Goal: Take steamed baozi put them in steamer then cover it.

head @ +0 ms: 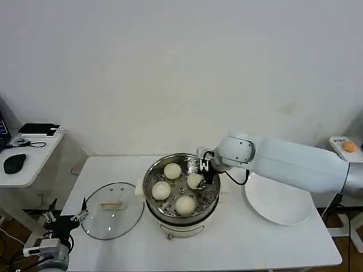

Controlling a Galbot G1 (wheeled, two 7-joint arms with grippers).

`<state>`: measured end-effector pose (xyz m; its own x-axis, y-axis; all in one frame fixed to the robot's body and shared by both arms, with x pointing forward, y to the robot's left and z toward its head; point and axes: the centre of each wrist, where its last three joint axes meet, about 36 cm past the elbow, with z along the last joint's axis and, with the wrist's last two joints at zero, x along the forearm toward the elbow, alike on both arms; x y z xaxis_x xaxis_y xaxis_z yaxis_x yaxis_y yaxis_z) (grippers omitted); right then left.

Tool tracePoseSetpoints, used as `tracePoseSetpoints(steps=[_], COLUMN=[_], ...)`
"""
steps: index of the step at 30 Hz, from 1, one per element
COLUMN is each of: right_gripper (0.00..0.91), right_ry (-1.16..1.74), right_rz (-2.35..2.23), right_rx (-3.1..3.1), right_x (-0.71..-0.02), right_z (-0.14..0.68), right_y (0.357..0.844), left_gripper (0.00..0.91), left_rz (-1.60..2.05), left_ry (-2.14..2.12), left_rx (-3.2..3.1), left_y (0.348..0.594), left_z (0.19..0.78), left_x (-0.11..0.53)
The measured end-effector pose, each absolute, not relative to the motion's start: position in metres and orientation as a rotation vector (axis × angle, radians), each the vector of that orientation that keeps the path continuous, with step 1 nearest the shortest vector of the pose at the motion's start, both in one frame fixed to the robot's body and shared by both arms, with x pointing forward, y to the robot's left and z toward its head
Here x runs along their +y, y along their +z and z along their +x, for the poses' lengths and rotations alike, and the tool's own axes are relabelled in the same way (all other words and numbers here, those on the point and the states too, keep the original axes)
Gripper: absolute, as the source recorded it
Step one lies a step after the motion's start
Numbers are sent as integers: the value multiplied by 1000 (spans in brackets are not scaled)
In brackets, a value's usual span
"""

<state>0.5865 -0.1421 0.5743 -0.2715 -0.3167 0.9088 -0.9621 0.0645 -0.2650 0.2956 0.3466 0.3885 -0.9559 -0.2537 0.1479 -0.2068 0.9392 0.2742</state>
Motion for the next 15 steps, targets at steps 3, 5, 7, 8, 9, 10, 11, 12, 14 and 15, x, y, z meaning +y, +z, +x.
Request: tracePoseSetpoints(steps=[3,5,7,8,9,10,11,12,14,15], right_gripper=[907,907,907,907,907,907,907,907,907,907], right_ry=[1225,1227,1234,1237,1240,1242,1243,1244,1248,1253], right_rz=[1288,1288,1289,1290,1292,1295,1300,1308,1324,1335], right_rx=[-1684,-1695,-1711,-1720,-1732,-1745,-1761,-1780,-1822,-1856], right_x=[-143,-143,-144,-145,-145,-147,-148,-149,-152,-154], right_z=[586,585,584,584,583,582,581,579,574,571], right_y=[576,578,583,585,588,592,595,599,605,608], left_gripper=[907,907,907,907,907,907,907,907,907,907], left_rz=[349,350,350,350,349,349,348,348,347,345], left_ry=[-383,-383,-383,-383,-382,-380,-378,-376,-374,-374], left_rx=[-2913,-2914,-2914,-2914,-2915,-2916,-2916,-2916,-2916,-2917], left_y=[388,388,388,388,388,388,388,388,387,387], left_z=[295,295,296,296,296,296,296,297,297,297], left_x=[346,347,347,347,346,346,346,345,344,344])
